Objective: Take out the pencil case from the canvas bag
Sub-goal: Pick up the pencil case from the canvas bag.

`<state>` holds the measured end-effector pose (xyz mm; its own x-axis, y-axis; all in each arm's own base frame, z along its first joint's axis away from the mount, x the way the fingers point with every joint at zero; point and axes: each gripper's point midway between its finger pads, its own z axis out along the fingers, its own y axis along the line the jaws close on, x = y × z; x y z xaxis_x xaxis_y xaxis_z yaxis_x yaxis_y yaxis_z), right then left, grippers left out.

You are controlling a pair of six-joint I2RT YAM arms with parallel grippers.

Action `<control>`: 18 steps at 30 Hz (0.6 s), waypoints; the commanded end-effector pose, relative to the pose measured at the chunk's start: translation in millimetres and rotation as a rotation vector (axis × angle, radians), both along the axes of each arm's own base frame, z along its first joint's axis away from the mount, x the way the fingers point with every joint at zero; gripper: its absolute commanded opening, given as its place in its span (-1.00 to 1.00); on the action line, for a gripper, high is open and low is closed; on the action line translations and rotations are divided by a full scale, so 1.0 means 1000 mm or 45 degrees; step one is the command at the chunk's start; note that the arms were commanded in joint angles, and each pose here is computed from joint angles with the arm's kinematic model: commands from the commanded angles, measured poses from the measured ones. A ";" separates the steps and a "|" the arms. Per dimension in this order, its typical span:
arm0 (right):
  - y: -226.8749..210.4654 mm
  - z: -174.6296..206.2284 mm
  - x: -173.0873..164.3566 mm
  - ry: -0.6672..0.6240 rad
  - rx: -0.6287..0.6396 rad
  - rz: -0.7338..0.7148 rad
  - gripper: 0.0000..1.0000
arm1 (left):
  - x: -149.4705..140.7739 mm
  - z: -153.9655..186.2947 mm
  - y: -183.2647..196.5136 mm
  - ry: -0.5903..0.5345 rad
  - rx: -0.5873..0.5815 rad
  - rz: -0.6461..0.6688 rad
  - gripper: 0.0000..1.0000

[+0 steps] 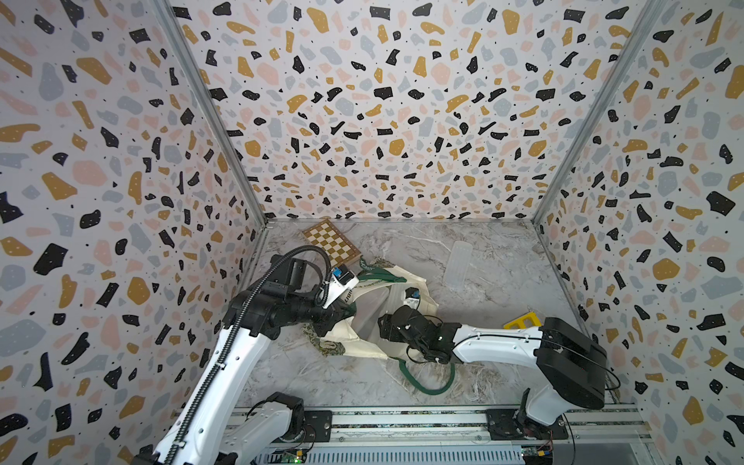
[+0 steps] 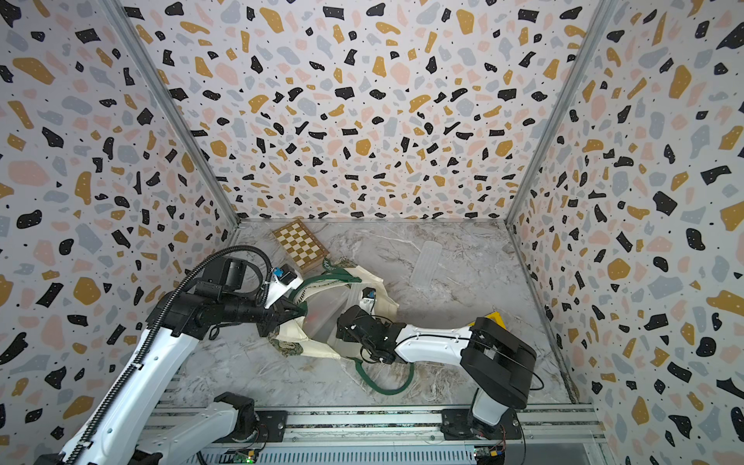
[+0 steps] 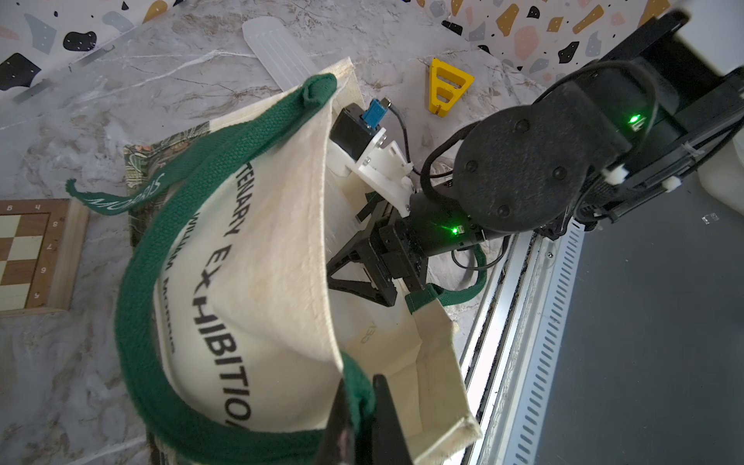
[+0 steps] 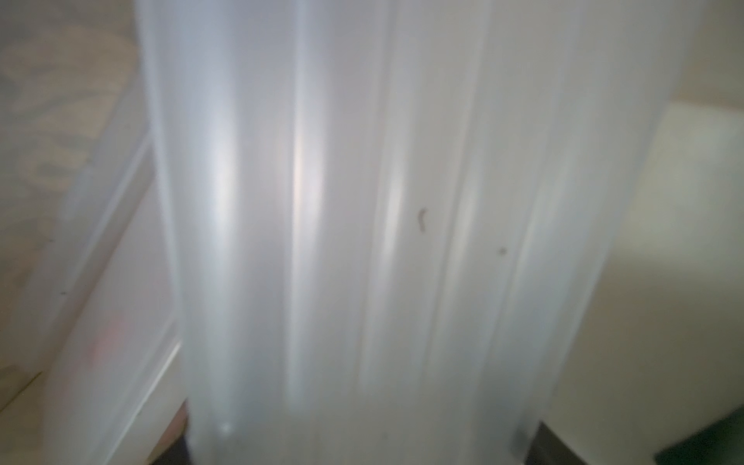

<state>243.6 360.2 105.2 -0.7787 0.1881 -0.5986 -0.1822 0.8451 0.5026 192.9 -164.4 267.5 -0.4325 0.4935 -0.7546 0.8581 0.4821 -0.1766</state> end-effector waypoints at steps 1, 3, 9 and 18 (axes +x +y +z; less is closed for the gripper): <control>-0.008 0.035 0.006 -0.118 0.018 0.022 0.39 | 0.003 0.021 -0.007 -0.080 -0.076 -0.032 -1.00; -0.011 0.040 0.004 -0.124 0.031 0.058 0.39 | 0.004 0.020 -0.006 -0.082 -0.072 -0.026 -1.00; -0.023 0.055 0.000 -0.147 0.077 0.141 0.39 | 0.007 0.019 -0.006 -0.076 -0.062 -0.018 -1.00; -0.043 0.075 -0.007 -0.209 0.093 0.177 0.37 | 0.011 0.017 -0.005 -0.072 -0.044 -0.003 -1.00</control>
<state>228.8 323.1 151.0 -0.7459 0.0902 -0.6599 -0.3525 0.7873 0.5060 197.0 -165.2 264.7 -0.4405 0.4957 -0.7485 0.8554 0.4848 -0.1823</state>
